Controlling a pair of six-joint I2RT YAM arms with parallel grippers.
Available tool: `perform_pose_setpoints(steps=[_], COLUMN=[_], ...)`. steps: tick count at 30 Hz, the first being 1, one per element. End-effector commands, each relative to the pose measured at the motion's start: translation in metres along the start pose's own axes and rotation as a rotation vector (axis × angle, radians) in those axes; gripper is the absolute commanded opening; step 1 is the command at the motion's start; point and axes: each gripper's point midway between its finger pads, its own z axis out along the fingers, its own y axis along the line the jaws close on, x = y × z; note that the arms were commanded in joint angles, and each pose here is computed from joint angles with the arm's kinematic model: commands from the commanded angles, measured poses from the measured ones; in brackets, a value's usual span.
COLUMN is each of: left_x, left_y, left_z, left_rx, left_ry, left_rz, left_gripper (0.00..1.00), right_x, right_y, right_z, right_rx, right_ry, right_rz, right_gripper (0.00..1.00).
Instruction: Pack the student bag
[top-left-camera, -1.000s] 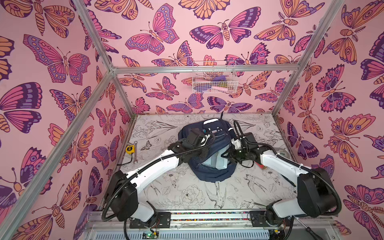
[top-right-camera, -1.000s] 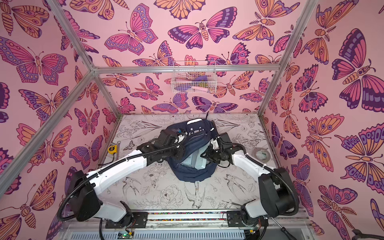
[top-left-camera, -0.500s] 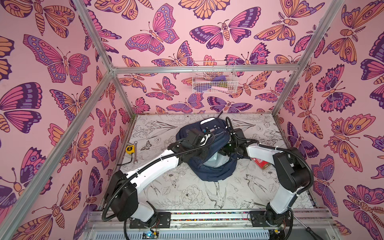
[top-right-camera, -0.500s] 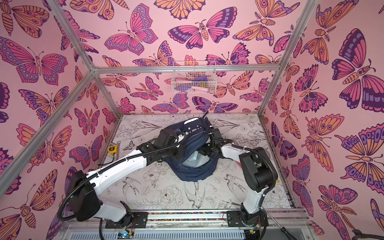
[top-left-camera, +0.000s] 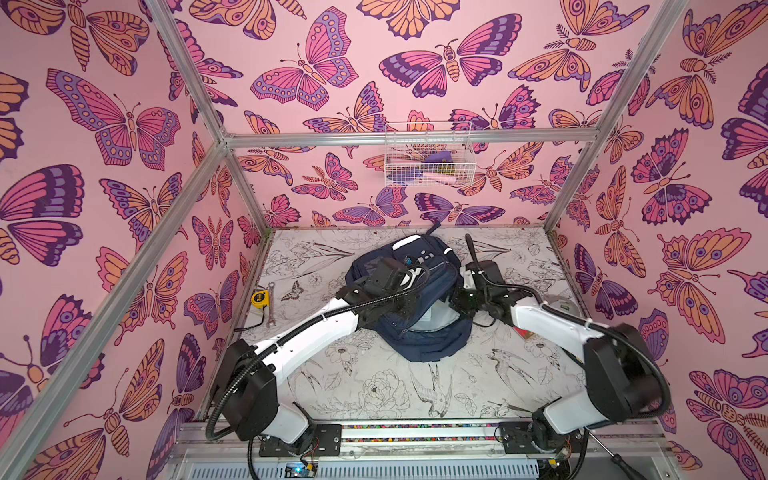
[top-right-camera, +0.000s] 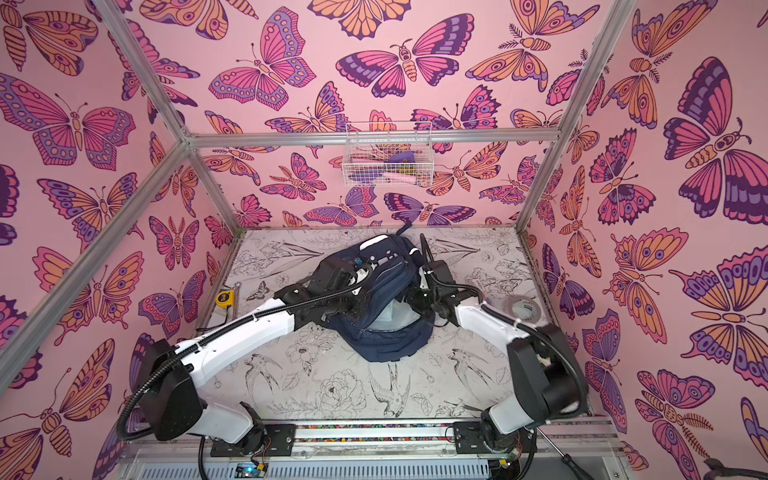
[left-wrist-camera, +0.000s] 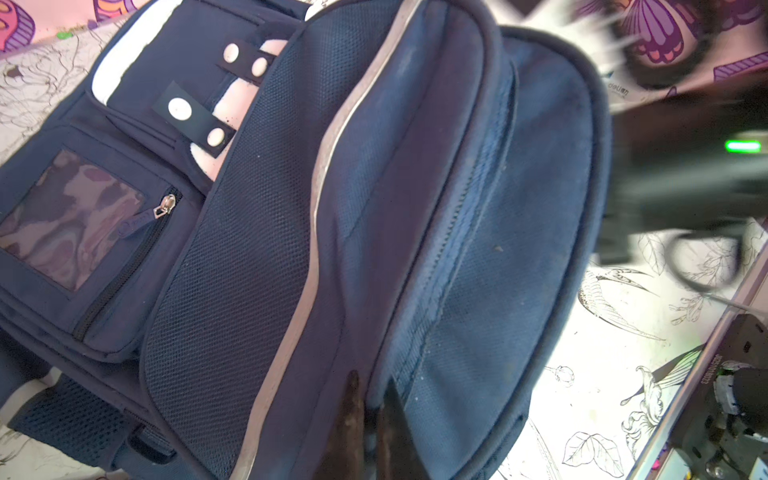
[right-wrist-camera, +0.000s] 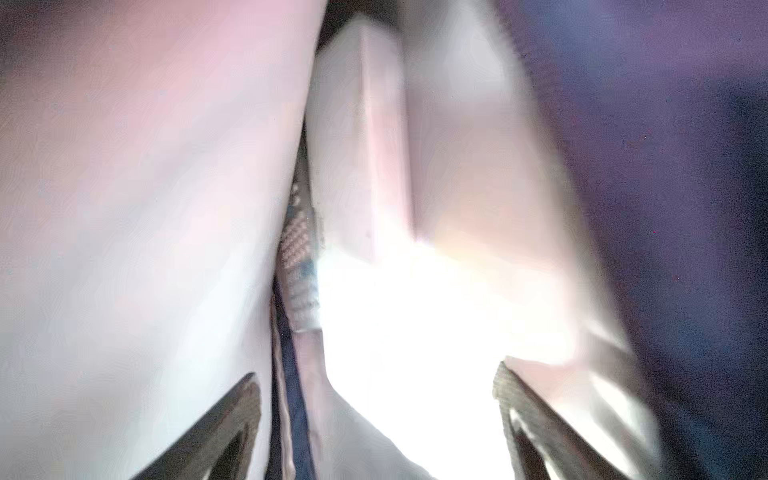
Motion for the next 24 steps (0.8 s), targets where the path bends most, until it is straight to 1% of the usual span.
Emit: perform_pose_setpoints(steps=[1, 2, 3, 4, 5, 7, 9, 10, 12, 15, 17, 18, 21, 22, 24], left_x=[-0.008, -0.003, 0.001, 0.004, 0.008, 0.015, 0.020, 0.023, 0.029, 0.049, 0.067, 0.077, 0.102, 0.102, 0.105], left_y=[-0.003, -0.003, -0.003, -0.003, -0.002, 0.000, 0.005, 0.009, 0.017, 0.028, 0.031, 0.031, 0.031, 0.031, 0.033], left_z=[0.004, 0.008, 0.012, 0.015, 0.017, 0.017, 0.012, 0.008, 0.000, -0.011, -0.016, -0.017, -0.017, -0.023, -0.024], left_rx=[0.027, 0.033, 0.039, 0.045, 0.043, 0.037, 0.029, 0.028, 0.023, 0.013, 0.025, 0.031, 0.047, 0.058, 0.076], left_ry=[-0.018, 0.000, 0.015, 0.029, 0.045, 0.064, 0.063, 0.063, 0.059, 0.073, 0.098, 0.116, 0.159, 0.143, 0.119], left_rz=[-0.064, -0.088, -0.111, -0.143, -0.178, -0.246, -0.322, -0.367, -0.437, -0.539, -0.605, -0.642, -0.737, -0.760, -0.802], left_gripper=[0.00, 0.12, 0.27, 0.41, 0.49, 0.58, 0.62, 0.64, 0.66, 0.73, 0.79, 0.80, 0.80, 0.80, 0.79], right_x=[0.016, 0.017, 0.019, 0.022, 0.022, 0.025, 0.028, 0.031, 0.036, 0.046, 0.050, 0.051, 0.056, 0.058, 0.060], right_y=[-0.053, -0.063, -0.073, -0.085, -0.098, -0.116, -0.129, -0.134, -0.137, -0.127, -0.124, -0.124, -0.117, -0.112, -0.104], right_z=[-0.042, -0.056, -0.068, -0.083, -0.099, -0.122, -0.139, -0.143, -0.143, -0.133, -0.134, -0.136, -0.131, -0.125, -0.113], right_rx=[0.265, 0.328, 0.388, 0.465, 0.546, 0.660, 0.743, 0.760, 0.751, 0.645, 0.621, 0.618, 0.548, 0.511, 0.455], right_ry=[-0.029, -0.048, -0.060, -0.070, -0.094, -0.122, -0.140, -0.135, -0.123, -0.069, -0.047, -0.047, -0.035, -0.019, 0.009], right_rz=[-0.027, -0.025, -0.018, -0.012, -0.001, 0.020, 0.016, 0.003, -0.017, -0.056, -0.076, -0.081, -0.106, -0.111, -0.120], right_gripper=[1.00, 0.99, 0.99, 0.99, 0.99, 0.99, 0.99, 0.99, 0.99, 0.99, 0.98, 0.97, 0.90, 0.88, 0.85])
